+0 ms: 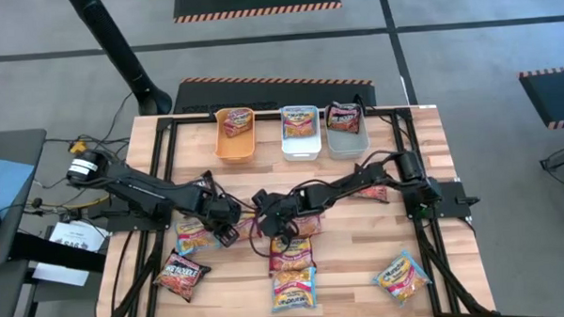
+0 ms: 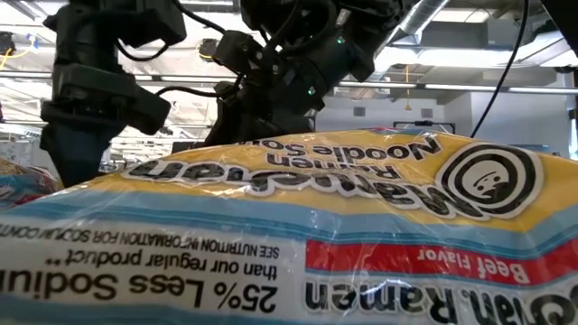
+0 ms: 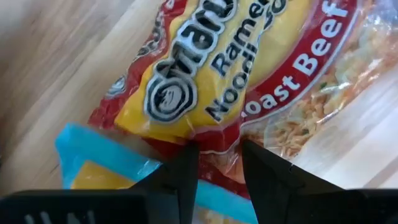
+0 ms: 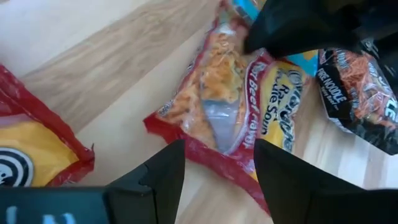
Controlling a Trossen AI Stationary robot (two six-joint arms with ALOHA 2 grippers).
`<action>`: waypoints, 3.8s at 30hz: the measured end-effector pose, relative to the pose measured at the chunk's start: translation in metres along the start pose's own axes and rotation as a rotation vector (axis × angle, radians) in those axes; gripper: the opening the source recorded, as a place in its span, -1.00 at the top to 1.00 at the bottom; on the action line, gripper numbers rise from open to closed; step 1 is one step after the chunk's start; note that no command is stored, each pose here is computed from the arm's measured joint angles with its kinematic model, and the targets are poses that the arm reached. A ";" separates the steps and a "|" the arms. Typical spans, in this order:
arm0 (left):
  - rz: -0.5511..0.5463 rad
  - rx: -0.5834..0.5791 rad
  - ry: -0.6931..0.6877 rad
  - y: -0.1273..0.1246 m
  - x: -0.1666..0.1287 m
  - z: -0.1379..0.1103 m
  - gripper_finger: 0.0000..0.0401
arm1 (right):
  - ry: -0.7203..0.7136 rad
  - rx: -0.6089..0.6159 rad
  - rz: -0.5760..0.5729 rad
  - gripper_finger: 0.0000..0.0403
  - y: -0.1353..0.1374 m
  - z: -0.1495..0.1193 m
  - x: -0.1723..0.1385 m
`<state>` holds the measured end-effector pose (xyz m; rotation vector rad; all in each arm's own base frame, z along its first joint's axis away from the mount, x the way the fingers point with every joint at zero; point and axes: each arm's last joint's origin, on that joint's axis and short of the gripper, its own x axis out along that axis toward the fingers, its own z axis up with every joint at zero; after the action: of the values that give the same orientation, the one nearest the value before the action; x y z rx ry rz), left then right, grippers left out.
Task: Sort Maruchan noodles
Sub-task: Put the red noodle pack into the yellow bin
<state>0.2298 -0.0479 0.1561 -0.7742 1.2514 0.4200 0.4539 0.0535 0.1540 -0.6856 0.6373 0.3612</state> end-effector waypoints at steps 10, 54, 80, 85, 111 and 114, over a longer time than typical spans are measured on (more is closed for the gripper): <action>-0.065 0.024 -0.048 0.004 0.004 0.011 0.44 | 0.039 -0.063 0.004 -0.06 0.001 -0.002 0.000; -0.079 0.101 -0.046 0.010 0.003 0.019 0.44 | 0.098 -0.278 -0.202 0.48 0.024 0.026 0.016; -0.171 0.107 -0.097 0.013 -0.037 0.010 0.80 | 0.196 -0.277 -0.321 0.97 0.021 0.030 0.010; -0.196 0.110 -0.111 0.017 -0.048 0.009 0.80 | 0.177 -0.251 -0.346 0.97 0.014 0.038 -0.002; -0.213 0.166 -0.191 0.030 -0.071 0.010 0.80 | 0.356 -0.260 -0.340 0.97 0.003 0.048 -0.020; -0.199 0.140 -0.210 0.032 -0.073 0.010 0.80 | 0.418 -0.274 -0.327 0.97 0.009 0.043 -0.022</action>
<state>0.1943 -0.0101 0.2170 -0.7082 0.9863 0.2421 0.4513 0.0870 0.1901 -1.1265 0.8629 -0.0046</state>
